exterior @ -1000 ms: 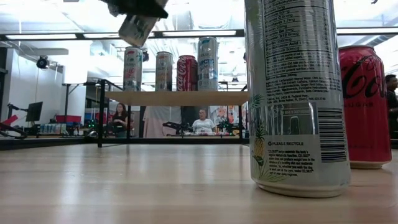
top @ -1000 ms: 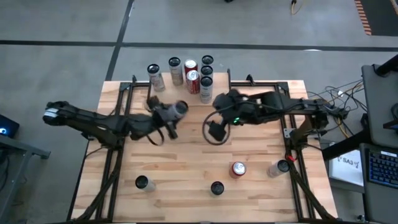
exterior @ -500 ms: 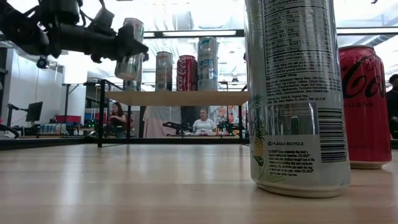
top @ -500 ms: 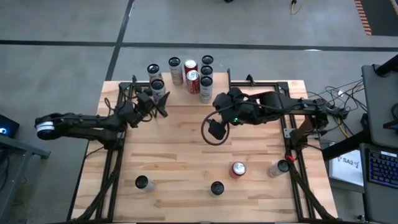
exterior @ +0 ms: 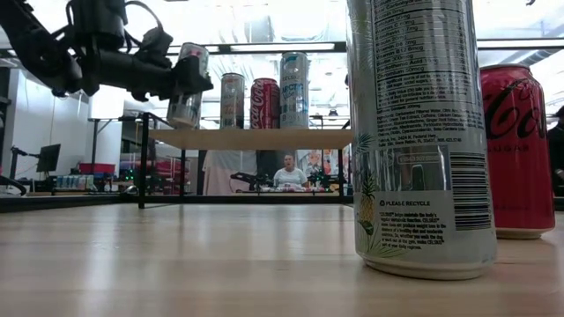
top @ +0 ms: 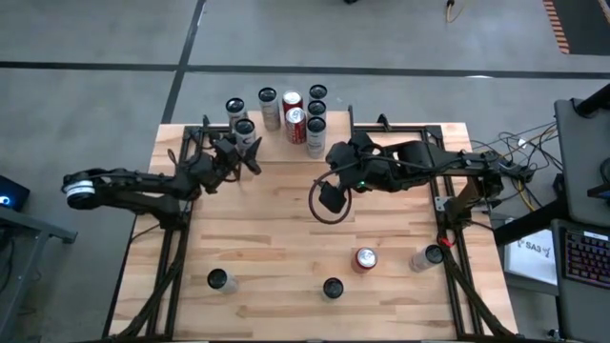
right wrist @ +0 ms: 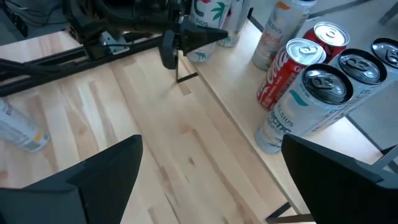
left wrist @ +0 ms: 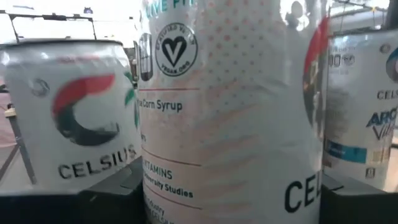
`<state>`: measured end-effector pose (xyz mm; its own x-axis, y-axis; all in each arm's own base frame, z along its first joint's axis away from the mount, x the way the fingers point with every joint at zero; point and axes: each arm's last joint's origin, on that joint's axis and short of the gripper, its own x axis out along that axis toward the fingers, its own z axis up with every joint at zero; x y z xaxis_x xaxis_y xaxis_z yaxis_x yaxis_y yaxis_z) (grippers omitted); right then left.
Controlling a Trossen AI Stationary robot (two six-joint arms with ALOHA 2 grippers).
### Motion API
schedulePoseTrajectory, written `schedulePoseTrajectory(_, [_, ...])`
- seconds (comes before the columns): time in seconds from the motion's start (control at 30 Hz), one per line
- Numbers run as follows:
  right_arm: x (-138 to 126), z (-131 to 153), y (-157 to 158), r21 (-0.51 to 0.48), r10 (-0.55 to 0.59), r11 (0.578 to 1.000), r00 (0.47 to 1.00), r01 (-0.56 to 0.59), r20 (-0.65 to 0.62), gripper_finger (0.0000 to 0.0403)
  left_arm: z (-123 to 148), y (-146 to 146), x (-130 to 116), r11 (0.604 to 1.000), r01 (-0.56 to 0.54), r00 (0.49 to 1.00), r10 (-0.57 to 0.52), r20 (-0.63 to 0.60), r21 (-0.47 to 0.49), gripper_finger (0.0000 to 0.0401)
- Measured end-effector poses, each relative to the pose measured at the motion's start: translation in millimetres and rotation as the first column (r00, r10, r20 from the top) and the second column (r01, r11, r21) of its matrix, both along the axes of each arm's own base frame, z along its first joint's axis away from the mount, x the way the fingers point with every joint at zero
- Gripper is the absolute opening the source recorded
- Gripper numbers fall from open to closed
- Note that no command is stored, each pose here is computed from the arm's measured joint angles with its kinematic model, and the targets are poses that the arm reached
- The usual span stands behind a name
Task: Place canned beverage on shelf
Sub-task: Put the white soda can aligned with the other white soda can on the shelf
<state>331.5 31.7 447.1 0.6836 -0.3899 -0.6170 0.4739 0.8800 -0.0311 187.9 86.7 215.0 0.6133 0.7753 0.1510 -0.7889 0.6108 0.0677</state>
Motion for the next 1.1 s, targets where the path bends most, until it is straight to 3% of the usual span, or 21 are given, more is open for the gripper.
schedulePoseTrajectory(0.37, [0.1,-0.1,0.0,-0.002,0.002,1.0,1.0,-0.002,-0.002,0.0374,-10.3,5.0,7.3,0.998,-0.065,0.998,0.065,0.004,-0.003,0.0223])
schedulePoseTrajectory(0.6, [0.2,-0.2,0.0,-0.002,0.002,1.0,1.0,-0.002,-0.002,0.0374,-11.5,6.1,8.1,0.996,-0.091,0.996,0.091,0.015,-0.001,0.0283])
schedulePoseTrajectory(1.1, [0.1,-0.3,0.0,-0.003,0.004,1.0,1.0,-0.004,-0.003,0.0374,16.0,3.5,3.1,0.994,-0.096,0.989,0.089,0.116,0.054,0.0283])
